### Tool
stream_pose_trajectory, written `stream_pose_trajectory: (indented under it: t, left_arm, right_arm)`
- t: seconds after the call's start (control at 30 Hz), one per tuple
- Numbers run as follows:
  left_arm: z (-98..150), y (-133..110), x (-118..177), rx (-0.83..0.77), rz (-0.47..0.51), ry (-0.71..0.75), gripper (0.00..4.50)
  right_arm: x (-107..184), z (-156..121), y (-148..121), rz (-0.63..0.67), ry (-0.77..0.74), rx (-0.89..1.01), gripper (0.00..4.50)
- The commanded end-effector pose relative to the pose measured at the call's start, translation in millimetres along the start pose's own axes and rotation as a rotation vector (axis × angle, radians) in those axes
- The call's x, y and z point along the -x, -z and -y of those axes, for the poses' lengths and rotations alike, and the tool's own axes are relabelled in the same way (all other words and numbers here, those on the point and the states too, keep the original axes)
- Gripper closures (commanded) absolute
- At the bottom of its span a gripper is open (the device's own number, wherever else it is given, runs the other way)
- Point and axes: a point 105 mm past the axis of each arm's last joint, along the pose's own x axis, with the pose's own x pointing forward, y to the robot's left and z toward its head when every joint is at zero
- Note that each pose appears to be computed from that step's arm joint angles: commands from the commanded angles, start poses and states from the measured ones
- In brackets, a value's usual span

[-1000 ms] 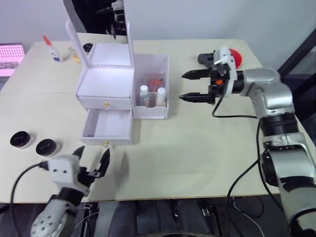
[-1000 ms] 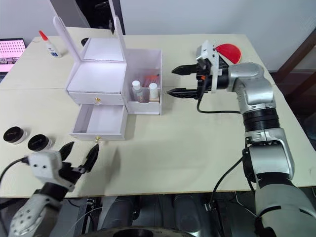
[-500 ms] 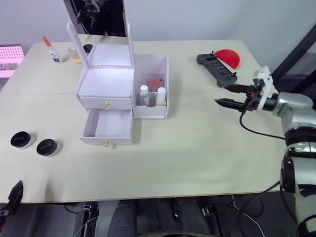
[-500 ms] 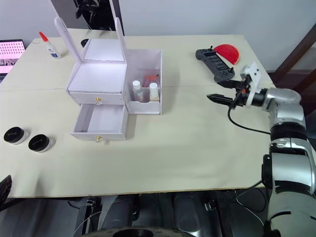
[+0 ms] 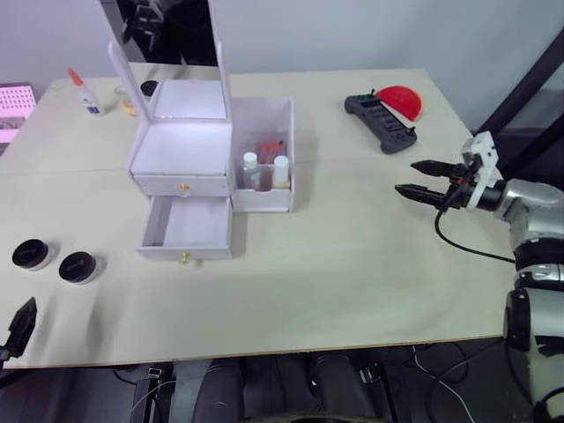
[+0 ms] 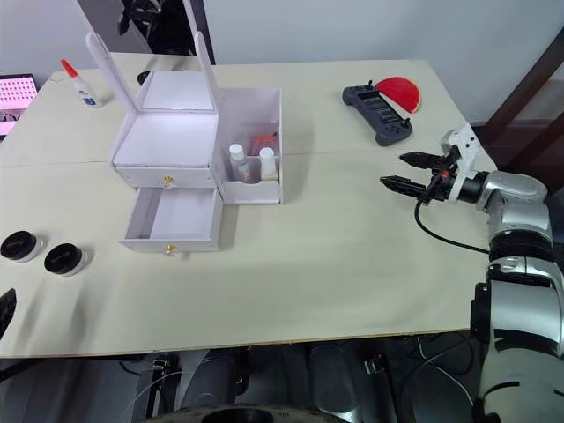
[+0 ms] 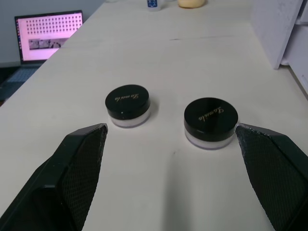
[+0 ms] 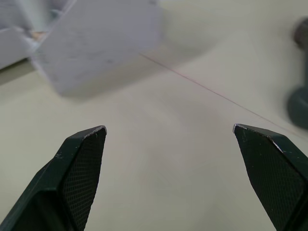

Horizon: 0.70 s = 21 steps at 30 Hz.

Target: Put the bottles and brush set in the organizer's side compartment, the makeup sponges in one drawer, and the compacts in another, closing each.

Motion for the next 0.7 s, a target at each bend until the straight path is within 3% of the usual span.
stream_pose_trajectory:
  t: [0.03,0.13,0.27,0.33,0.5,0.7]
  left_arm:
    - [11,-19,-5,-0.027,0.036,0.033,0.06]
    - [21,-23,-9,-0.018,0.035,0.051,0.06]
    - [40,-32,-20,-0.011,0.033,0.057,0.06]
    - [47,-32,-25,0.002,0.016,0.053,0.06]
    - [59,-33,-28,0.016,-0.012,0.063,0.06]
    - [47,-23,-25,0.042,-0.092,-0.023,0.06]
  right_arm:
    - [-21,-25,-57,0.047,-0.188,0.071,0.00]
    - [-34,-48,-77,-0.011,-0.301,0.072,0.00]
    - [-42,-96,-121,0.008,-0.533,0.175,0.00]
    - [-44,-108,-132,0.014,-0.576,0.217,0.00]
    - [-43,-121,-143,-0.005,-0.639,0.303,0.00]
    - [-49,-115,-145,-0.040,-0.613,0.383,0.00]
